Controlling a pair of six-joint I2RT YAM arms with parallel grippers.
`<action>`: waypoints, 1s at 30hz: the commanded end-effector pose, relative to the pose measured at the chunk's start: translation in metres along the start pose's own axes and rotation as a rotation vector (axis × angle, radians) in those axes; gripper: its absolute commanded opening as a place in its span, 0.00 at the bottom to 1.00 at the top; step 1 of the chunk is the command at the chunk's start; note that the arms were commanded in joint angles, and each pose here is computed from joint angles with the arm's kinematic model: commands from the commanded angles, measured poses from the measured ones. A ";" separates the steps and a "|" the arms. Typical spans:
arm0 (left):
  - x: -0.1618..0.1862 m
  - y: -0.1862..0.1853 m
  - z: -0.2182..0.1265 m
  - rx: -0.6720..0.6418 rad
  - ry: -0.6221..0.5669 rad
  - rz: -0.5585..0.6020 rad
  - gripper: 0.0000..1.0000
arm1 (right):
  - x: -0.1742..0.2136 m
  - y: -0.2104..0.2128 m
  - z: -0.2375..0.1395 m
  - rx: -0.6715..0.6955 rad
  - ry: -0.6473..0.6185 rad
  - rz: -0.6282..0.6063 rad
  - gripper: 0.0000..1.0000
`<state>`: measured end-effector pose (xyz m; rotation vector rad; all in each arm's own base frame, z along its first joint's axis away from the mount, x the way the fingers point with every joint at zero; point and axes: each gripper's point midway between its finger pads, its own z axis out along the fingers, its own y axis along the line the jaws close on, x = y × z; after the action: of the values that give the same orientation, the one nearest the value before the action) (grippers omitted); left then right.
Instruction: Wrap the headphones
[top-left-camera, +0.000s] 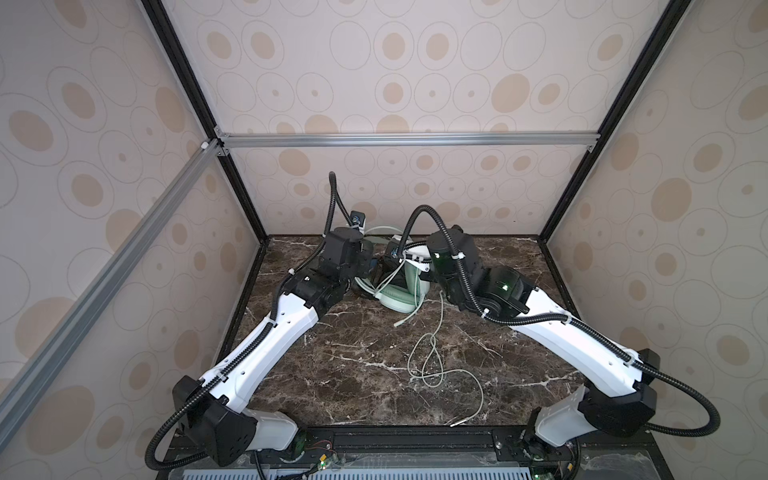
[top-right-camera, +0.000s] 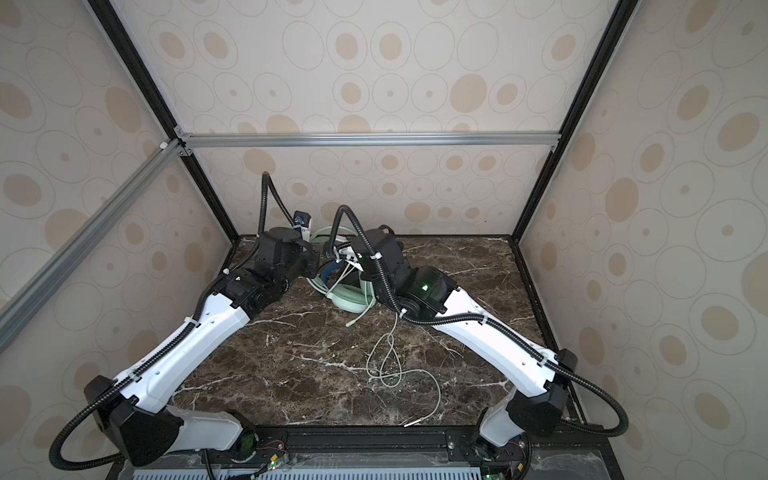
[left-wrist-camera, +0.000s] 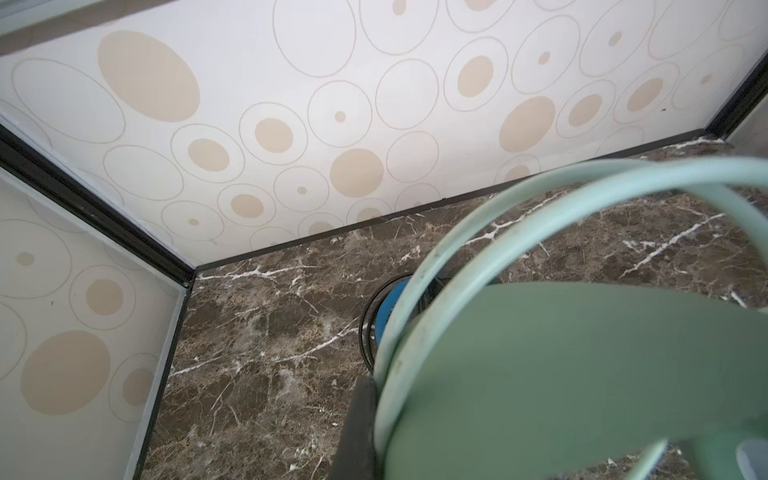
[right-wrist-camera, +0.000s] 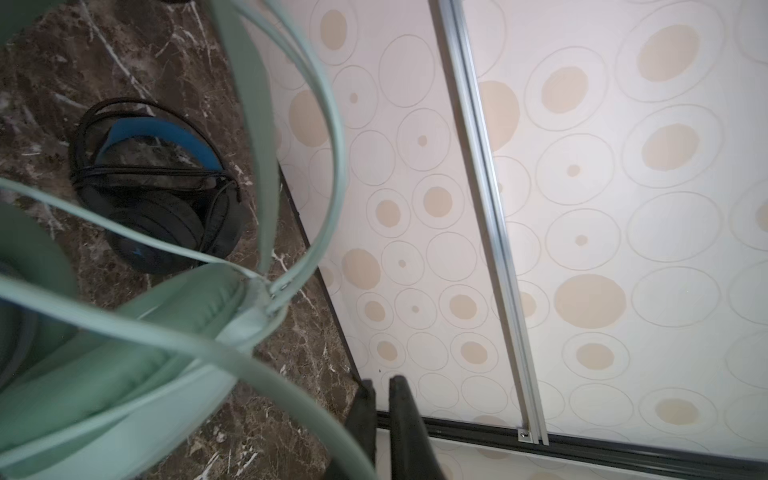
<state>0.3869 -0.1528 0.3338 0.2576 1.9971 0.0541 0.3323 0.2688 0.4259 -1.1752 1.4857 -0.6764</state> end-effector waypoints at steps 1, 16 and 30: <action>-0.037 0.006 -0.023 0.041 -0.096 -0.062 0.00 | 0.008 -0.029 -0.006 0.073 0.001 0.075 0.11; -0.063 -0.030 -0.052 0.325 -0.145 -0.198 0.00 | 0.102 -0.034 0.058 -0.060 0.074 0.747 0.10; -0.119 -0.050 -0.100 0.570 -0.273 -0.333 0.00 | 0.103 0.010 0.102 -0.241 -0.076 1.119 0.11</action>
<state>0.3586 -0.2118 0.3872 0.2935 1.9482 -0.5217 0.4242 0.1851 0.3377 -0.4370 1.9538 0.1770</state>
